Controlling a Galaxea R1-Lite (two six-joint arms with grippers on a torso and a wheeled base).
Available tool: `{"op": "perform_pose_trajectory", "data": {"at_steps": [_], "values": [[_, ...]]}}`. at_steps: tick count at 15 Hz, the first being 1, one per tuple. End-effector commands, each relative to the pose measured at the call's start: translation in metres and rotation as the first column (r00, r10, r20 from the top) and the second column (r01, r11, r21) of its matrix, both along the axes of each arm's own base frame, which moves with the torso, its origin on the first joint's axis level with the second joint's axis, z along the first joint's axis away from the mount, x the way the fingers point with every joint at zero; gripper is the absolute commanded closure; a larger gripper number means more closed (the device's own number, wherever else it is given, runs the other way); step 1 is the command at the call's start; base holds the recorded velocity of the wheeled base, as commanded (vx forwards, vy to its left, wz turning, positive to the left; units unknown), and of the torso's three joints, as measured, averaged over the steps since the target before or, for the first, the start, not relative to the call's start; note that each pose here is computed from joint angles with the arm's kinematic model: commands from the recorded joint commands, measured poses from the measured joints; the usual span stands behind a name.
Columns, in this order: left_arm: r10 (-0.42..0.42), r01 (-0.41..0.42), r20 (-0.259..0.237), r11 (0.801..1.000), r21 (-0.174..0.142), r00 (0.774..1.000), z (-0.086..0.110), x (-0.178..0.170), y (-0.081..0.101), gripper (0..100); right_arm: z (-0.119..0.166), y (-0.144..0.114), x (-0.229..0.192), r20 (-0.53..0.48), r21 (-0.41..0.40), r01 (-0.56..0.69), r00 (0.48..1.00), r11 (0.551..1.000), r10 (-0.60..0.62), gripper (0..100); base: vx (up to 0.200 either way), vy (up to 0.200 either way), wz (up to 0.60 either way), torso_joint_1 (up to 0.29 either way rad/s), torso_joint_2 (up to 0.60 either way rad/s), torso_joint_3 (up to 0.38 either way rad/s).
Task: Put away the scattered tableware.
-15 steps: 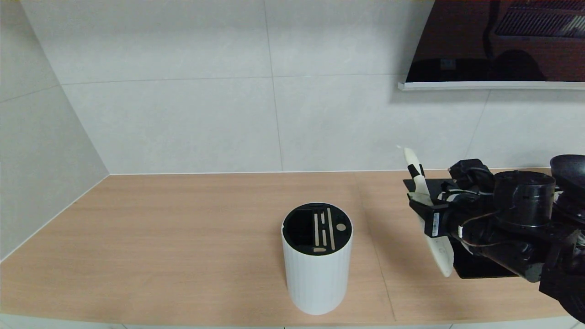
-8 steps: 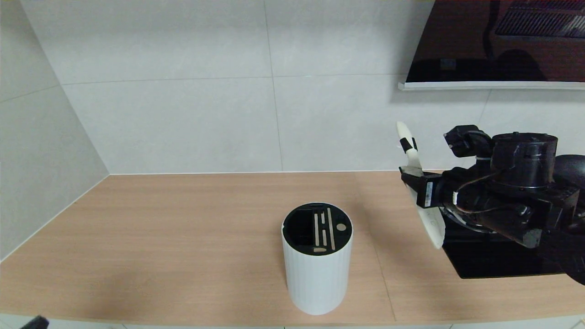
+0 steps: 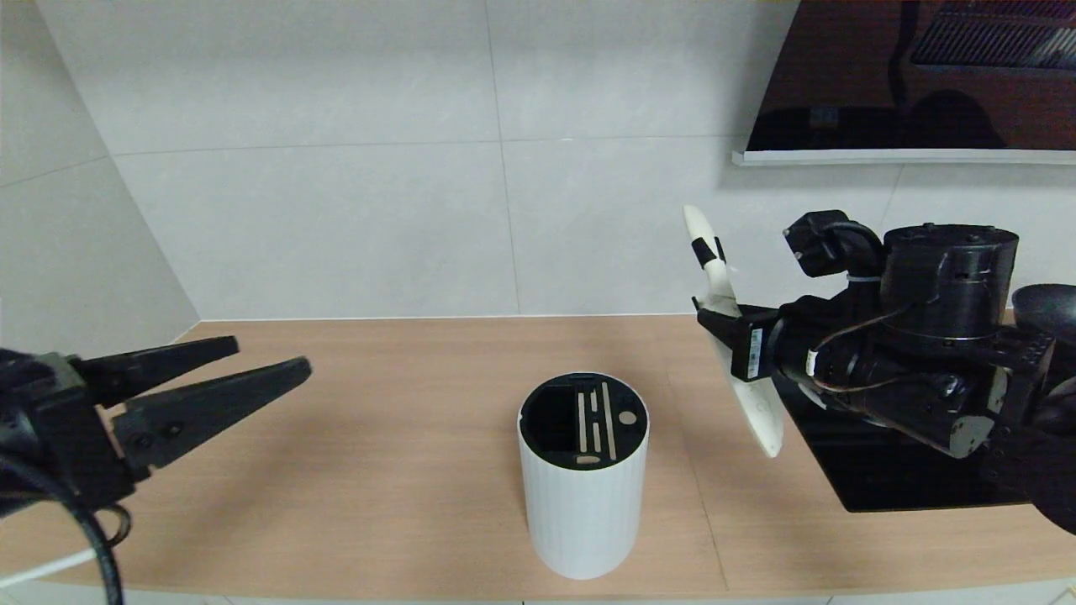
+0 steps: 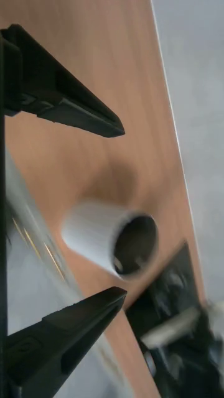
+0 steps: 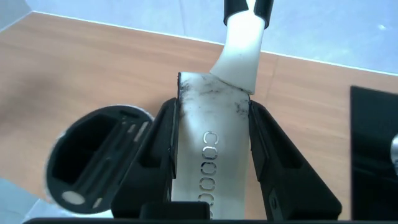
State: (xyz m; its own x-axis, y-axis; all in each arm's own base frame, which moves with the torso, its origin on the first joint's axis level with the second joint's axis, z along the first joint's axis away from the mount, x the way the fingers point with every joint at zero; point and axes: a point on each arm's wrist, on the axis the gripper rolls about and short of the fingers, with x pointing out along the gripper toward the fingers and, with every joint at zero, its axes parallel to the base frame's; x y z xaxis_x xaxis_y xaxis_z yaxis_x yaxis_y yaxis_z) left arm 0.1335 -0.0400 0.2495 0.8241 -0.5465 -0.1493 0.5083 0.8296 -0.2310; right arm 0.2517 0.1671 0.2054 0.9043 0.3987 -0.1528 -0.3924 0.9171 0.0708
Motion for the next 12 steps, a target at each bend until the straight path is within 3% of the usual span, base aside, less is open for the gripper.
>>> {"op": "perform_pose_trajectory", "data": {"at_steps": [1,2,4,8,9,12], "values": [[-0.074,0.067,-0.111,0.996,-0.059,0.991,-0.015,0.033,-0.024,0,0.002,0.01,-0.009,-0.001,0.015,-0.042,0.999,0.999,0.042,100,0.0,0.0,0.0,0.0,0.0,0.0],[-0.087,0.077,-0.127,0.994,-0.084,0.988,-0.017,0.036,-0.028,0,0.002,0.015,-0.012,-0.006,0.027,-0.059,0.998,0.998,0.059,100,0.0,0.0,0.0,0.0,0.0,0.0],[-0.147,0.119,-0.165,0.979,-0.166,0.975,-0.023,0.039,-0.043,0,0.002,0.027,-0.022,-0.02,0.059,-0.102,0.994,0.993,0.103,100,0.0,0.0,0.0,0.0,0.0,0.0],[-0.238,0.186,-0.149,0.935,-0.301,0.96,-0.02,0.044,-0.066,0,0.002,0.043,-0.036,-0.038,0.101,-0.166,0.985,0.981,0.17,100,0.0,0.0,0.0,0.0,0.0,0.0],[-0.255,0.182,-0.163,0.912,-0.367,0.953,-0.018,0.047,-0.072,0,0.003,0.049,-0.043,-0.039,0.111,-0.193,0.979,0.975,0.198,100,0.0,0.0,0.0,0.0,0.0,0.0],[-0.302,0.194,-0.168,0.862,-0.469,0.938,-0.016,0.05,-0.082,0,0.005,0.057,-0.054,-0.049,0.146,-0.23,0.97,0.962,0.239,100,0.0,0.0,0.0,0.0,0.0,0.0]]}}
